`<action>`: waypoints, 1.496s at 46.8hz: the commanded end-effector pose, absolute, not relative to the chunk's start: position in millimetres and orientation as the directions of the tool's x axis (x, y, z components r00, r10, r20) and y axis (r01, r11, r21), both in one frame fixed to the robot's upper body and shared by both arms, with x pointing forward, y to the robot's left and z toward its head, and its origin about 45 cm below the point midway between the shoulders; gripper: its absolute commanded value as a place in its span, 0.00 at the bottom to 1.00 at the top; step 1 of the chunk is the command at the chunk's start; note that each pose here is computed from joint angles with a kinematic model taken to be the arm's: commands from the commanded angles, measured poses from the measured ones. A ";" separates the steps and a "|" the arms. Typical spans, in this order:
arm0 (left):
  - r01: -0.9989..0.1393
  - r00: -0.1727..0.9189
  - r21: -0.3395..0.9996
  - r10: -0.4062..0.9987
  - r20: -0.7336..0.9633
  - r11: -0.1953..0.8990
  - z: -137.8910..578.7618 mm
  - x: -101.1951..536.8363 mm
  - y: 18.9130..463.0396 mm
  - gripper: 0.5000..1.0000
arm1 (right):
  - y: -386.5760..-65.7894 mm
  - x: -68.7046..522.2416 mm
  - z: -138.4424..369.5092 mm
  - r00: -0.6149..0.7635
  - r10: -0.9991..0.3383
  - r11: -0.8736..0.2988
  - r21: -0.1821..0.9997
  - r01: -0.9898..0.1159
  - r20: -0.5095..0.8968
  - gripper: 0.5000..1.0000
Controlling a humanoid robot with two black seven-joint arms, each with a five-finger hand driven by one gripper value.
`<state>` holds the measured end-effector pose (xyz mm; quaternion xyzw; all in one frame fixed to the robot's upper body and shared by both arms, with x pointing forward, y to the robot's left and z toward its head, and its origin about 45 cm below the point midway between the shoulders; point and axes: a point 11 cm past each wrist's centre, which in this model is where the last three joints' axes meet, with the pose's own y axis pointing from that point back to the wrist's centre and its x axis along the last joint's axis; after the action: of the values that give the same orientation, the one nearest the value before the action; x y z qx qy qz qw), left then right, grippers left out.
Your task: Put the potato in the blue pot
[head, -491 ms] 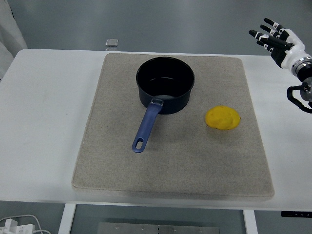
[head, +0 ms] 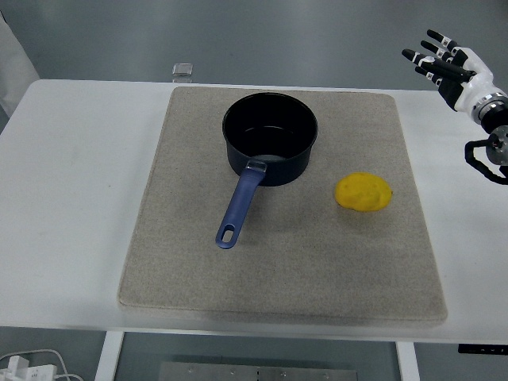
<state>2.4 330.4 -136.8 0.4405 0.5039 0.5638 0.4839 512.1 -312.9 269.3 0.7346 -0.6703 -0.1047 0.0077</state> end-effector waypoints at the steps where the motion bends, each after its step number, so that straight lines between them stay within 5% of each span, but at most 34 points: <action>1: -0.101 -0.144 0.995 0.990 0.009 -0.024 -136.8 2.3 330.5 1.00 | -312.5 512.1 269.5 0.084 -0.986 -0.106 0.151 -0.983 -0.145 0.88; 59: -0.101 -0.142 0.995 0.990 0.009 -0.024 -136.8 2.3 330.5 1.00 | -320.7 511.7 279.9 0.090 -0.990 -0.104 0.142 -0.984 -0.104 0.88; 70: -0.101 -0.144 0.995 0.990 0.009 -0.024 -136.8 2.3 330.5 1.00 | -279.6 506.5 305.0 0.254 -0.948 -0.241 0.089 -0.966 0.193 0.87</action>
<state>2.2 330.5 -136.8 0.4410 0.5037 0.5635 0.4840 508.5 -292.3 299.0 0.7756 -0.6275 0.0022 0.0687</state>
